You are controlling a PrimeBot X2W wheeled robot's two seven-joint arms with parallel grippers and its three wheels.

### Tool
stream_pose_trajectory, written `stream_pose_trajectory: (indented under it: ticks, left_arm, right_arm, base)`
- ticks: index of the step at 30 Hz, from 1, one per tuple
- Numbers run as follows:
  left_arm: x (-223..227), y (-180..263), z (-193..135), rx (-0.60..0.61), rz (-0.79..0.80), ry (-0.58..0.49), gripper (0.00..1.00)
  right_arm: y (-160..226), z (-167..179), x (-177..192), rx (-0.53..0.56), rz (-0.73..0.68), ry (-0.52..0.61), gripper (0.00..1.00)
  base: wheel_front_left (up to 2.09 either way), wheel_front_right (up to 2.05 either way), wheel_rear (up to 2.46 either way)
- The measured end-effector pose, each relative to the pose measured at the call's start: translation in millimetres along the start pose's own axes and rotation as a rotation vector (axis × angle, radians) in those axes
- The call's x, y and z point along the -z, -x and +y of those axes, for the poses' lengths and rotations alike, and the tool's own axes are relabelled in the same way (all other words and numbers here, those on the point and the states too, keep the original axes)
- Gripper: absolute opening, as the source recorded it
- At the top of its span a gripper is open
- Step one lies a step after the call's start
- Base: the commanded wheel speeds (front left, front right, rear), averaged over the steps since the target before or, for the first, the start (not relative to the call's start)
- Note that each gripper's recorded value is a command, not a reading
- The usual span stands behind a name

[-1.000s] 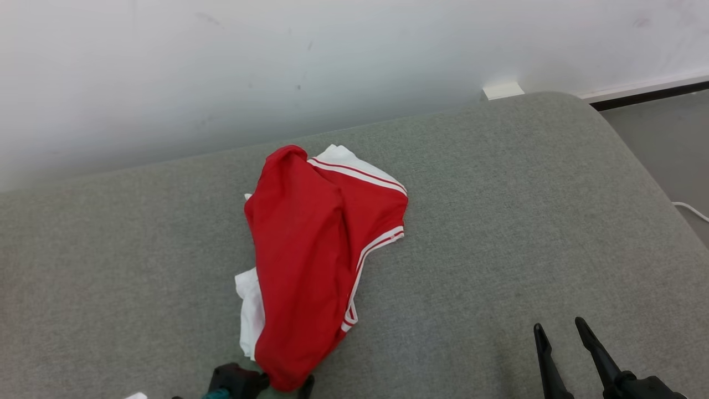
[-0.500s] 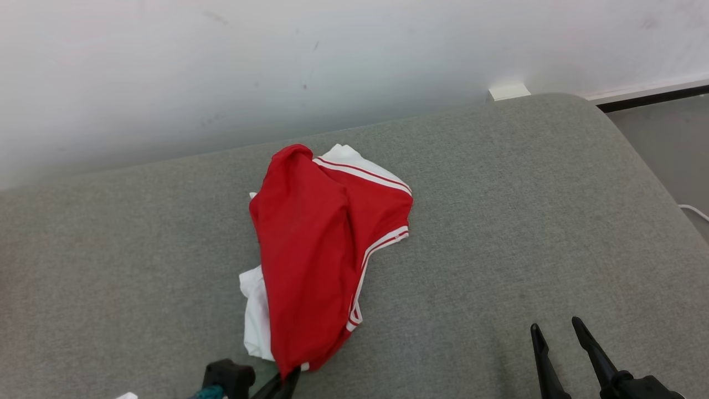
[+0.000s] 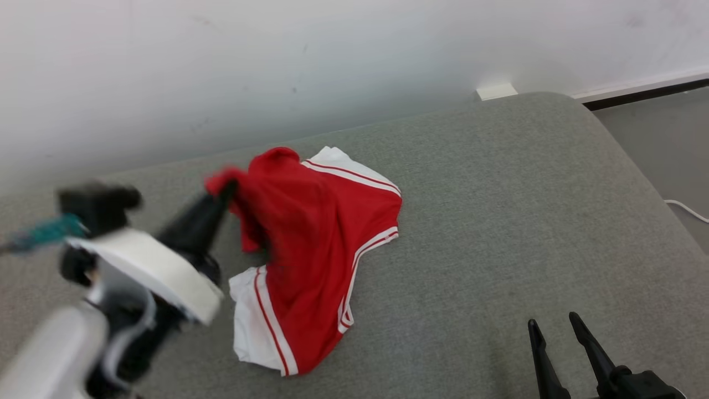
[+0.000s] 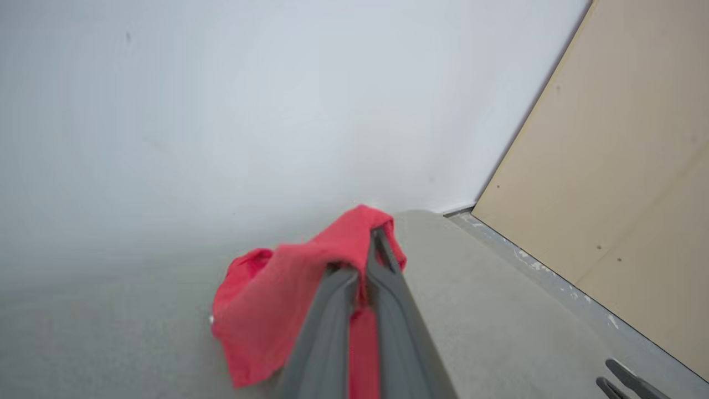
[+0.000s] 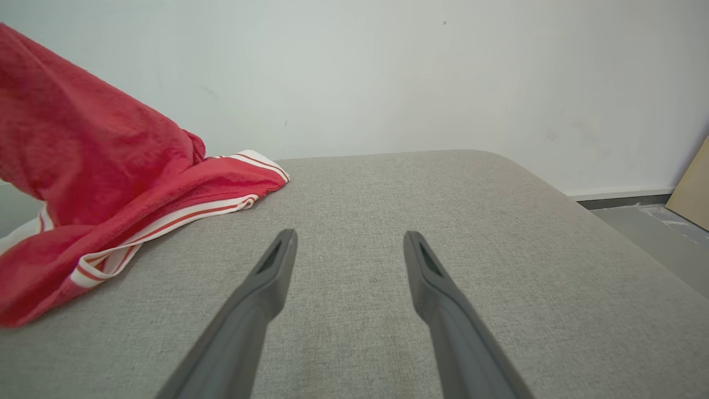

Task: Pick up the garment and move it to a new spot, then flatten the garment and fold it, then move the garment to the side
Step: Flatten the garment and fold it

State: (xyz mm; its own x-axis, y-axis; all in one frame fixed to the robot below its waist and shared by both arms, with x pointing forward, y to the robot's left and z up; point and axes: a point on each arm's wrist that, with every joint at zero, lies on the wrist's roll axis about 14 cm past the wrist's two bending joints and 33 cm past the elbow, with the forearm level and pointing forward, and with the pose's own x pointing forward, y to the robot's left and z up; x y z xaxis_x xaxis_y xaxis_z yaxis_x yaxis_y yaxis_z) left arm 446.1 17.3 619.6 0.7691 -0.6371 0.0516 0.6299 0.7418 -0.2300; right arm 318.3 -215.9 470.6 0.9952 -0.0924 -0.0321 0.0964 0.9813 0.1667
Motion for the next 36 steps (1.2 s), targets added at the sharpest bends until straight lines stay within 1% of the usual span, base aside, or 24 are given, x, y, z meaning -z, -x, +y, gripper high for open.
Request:
stream_pose_trajectory:
  ticks: [2,5,9,11,14,19,24,26,29,36]
  left_arm:
    - [-29.4,-11.5,8.4,-0.008,-0.051,-0.015,0.0]
    - [-59.3,-30.7,15.0,-0.009,-0.084,-0.019,0.0]
    - [-86.1,-58.0,25.5,-0.023,-0.093,-0.046,0.0]
    - [-96.4,-71.7,31.8,-0.04,-0.106,-0.037,0.0]
    - [-109.5,-90.6,28.2,-0.03,-0.125,-0.039,0.0]
    - [-125.6,-105.1,-0.5,0.053,-0.171,-0.049,0.0]
    - [-128.8,-92.0,-12.0,0.084,-0.178,-0.078,0.0]
    - [-122.3,-83.8,-14.4,0.092,-0.163,-0.087,0.0]
    - [-120.1,-70.0,-26.4,0.127,-0.152,-0.104,0.0]
    - [-119.1,-46.4,-84.7,0.269,-0.123,-0.083,0.0]
  right_arm:
    - [0.2,-1.0,-2.4,0.005,-0.008,-0.007,1.0]
    - [4.4,-5.0,-2.9,0.022,-0.01,-0.016,1.0]
    - [11.0,-12.8,-3.5,0.053,-0.011,-0.028,1.0]
    - [15.0,-17.4,-3.2,0.072,-0.011,-0.034,1.0]
    - [21.0,-25.9,-3.3,0.104,-0.01,-0.036,1.0]
    - [30.2,-38.1,-5.2,0.15,-0.018,-0.044,1.0]
    - [37.5,-40.5,-0.4,0.162,-0.009,-0.054,1.0]
    - [34.9,-37.8,-0.6,0.148,-0.009,-0.045,1.0]
    - [29.4,-29.5,-0.9,0.117,-0.011,-0.044,1.0]
    - [15.8,-11.0,-5.1,0.047,-0.025,-0.048,1.0]
  base:
    - [0.0,0.0,0.0]
    - [0.0,0.0,0.0]
    - [0.0,0.0,0.0]
    - [0.0,0.0,0.0]
    - [0.0,0.0,0.0]
    - [0.0,0.0,0.0]
    - [0.0,0.0,0.0]
    - [0.0,0.0,0.0]
    - [0.0,0.0,0.0]
    - [0.0,0.0,0.0]
